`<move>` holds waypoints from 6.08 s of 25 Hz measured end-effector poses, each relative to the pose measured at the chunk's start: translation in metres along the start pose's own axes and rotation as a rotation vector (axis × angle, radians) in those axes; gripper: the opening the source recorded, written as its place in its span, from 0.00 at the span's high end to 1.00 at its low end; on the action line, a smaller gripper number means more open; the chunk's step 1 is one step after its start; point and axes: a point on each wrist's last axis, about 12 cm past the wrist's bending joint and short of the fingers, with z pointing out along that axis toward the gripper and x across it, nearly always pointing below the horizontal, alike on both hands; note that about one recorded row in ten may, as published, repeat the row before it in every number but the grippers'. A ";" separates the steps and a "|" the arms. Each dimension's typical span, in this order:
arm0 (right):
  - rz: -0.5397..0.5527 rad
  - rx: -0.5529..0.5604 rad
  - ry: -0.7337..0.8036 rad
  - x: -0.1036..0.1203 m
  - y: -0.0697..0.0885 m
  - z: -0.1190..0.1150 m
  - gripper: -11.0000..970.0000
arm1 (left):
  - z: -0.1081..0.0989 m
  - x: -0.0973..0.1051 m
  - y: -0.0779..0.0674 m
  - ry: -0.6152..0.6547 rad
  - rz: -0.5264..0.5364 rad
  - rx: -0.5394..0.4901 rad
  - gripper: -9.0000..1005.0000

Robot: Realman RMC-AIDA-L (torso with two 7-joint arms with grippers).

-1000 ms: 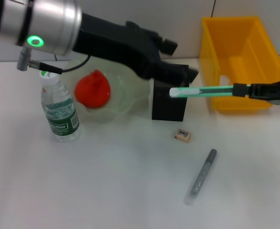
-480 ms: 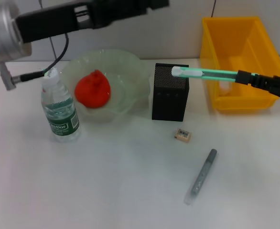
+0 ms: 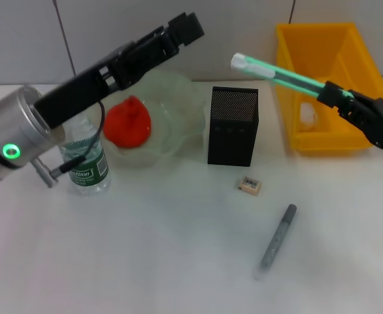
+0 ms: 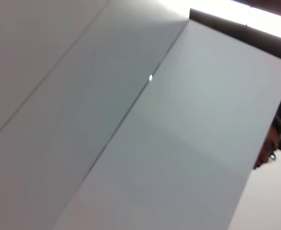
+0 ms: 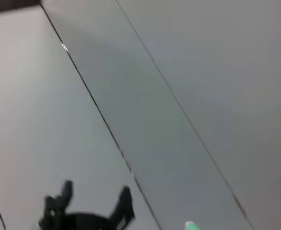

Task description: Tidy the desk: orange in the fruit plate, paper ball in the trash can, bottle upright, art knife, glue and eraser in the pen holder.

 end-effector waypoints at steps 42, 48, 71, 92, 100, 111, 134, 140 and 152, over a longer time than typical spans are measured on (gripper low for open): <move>-0.023 -0.190 -0.349 0.034 0.044 0.040 0.89 | 0.025 0.034 -0.010 -0.201 0.029 0.122 0.22; 0.028 -0.208 -0.344 0.035 0.046 0.040 0.89 | 0.031 0.037 -0.011 -0.212 0.061 0.130 0.22; 0.078 -0.228 -0.347 0.039 0.050 0.038 0.89 | 0.036 0.043 -0.015 -0.271 0.090 0.124 0.28; 0.084 -0.235 -0.352 0.040 0.052 0.039 0.89 | 0.036 0.045 -0.016 -0.276 0.080 0.124 0.56; 0.081 -0.237 -0.351 0.039 0.051 0.039 0.89 | 0.036 0.047 -0.018 -0.281 0.056 0.127 0.62; 0.085 -0.247 -0.337 0.041 0.053 0.040 0.89 | 0.041 0.052 -0.021 -0.287 0.042 0.146 0.64; 0.086 -0.248 -0.332 0.041 0.053 0.040 0.89 | 0.041 0.053 -0.021 -0.292 0.033 0.141 0.80; 0.081 -0.252 -0.332 0.041 0.053 0.039 0.86 | 0.039 0.053 -0.021 -0.307 0.032 0.131 0.81; 0.074 -0.262 -0.338 0.040 0.054 0.037 0.58 | 0.038 0.053 -0.021 -0.313 0.020 0.128 0.81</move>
